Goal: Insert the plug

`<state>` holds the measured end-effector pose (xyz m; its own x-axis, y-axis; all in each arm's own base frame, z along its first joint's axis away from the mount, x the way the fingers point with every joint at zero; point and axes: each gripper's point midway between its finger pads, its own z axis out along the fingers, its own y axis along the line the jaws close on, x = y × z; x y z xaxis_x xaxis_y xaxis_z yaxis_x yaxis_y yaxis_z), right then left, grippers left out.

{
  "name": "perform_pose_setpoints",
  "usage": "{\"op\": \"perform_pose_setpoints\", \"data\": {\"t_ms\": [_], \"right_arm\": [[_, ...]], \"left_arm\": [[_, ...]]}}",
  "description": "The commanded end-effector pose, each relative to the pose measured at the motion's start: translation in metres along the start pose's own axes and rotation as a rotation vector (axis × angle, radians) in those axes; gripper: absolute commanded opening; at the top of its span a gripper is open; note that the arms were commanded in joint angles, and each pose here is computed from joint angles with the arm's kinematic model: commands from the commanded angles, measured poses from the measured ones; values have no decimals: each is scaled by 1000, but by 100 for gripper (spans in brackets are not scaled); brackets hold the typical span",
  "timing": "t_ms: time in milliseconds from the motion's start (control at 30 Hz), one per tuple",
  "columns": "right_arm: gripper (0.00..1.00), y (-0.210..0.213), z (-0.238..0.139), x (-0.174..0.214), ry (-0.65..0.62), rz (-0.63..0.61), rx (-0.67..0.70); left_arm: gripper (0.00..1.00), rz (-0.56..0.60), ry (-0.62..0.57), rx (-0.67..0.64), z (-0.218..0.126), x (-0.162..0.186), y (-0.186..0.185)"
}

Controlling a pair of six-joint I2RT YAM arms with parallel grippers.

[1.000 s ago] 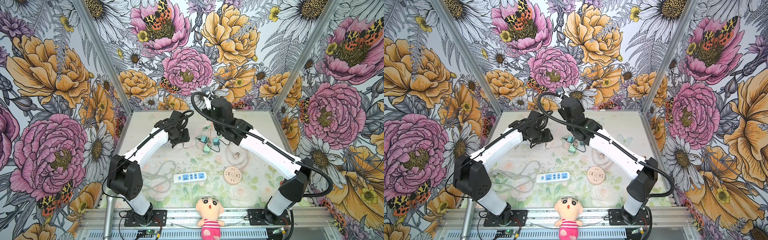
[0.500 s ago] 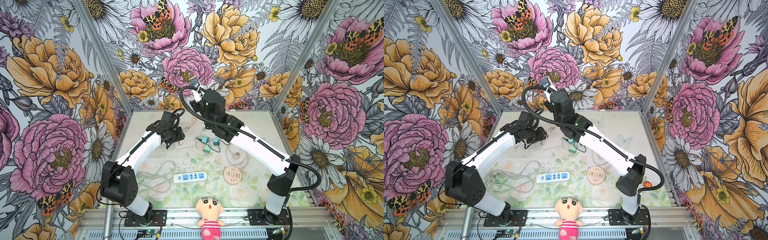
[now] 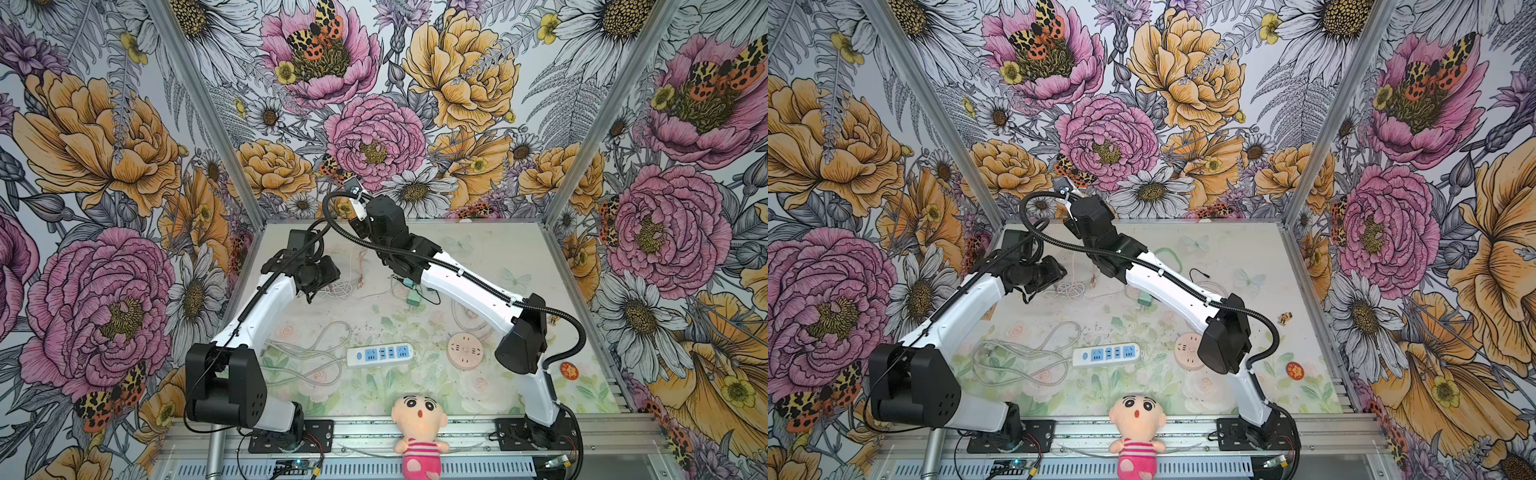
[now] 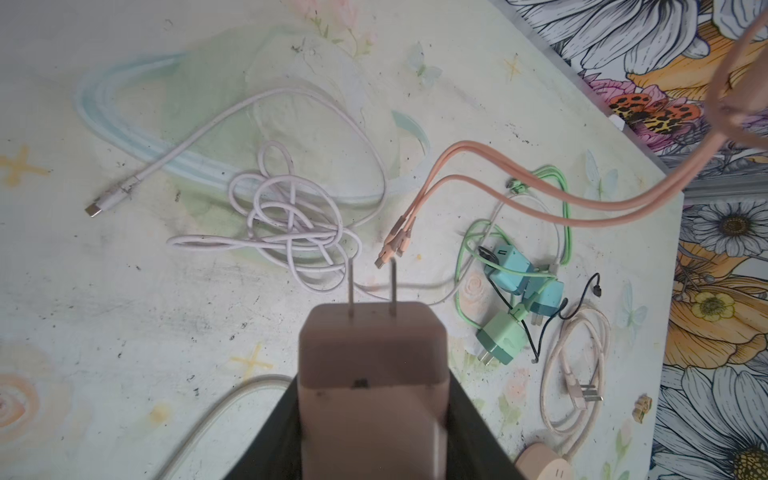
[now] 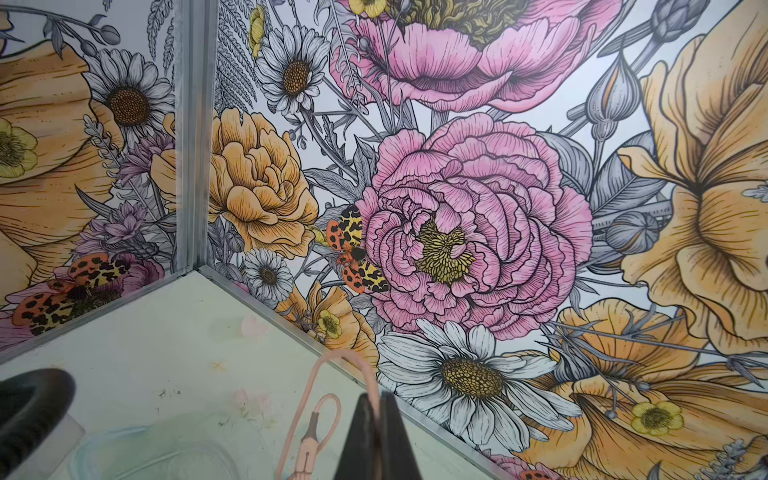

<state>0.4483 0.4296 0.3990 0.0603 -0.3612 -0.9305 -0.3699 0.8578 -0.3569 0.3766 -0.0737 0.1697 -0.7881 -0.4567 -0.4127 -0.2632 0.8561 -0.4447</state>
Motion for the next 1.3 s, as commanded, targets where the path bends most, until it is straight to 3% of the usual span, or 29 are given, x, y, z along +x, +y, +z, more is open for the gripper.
{"op": "perform_pose_setpoints", "data": {"t_ms": [0, 467, 700, 1067, 1267], "right_arm": [[0, -8, -13, -42, -104, 61, 13], [0, 16, 31, 9, -53, -61, 81], [0, 10, 55, 31, -34, 16, 70], [0, 30, 38, 10, -83, 116, -72], [0, 50, 16, 10, -78, 152, -157]], "left_arm": [[42, -4, -28, 53, 0, -9, -4], [41, -61, -5, 115, 25, -16, -3], [41, -94, 23, 171, 46, -22, -7], [41, -81, 153, 381, 115, -10, -77], [39, -153, 120, 534, 141, -17, -115]]}}
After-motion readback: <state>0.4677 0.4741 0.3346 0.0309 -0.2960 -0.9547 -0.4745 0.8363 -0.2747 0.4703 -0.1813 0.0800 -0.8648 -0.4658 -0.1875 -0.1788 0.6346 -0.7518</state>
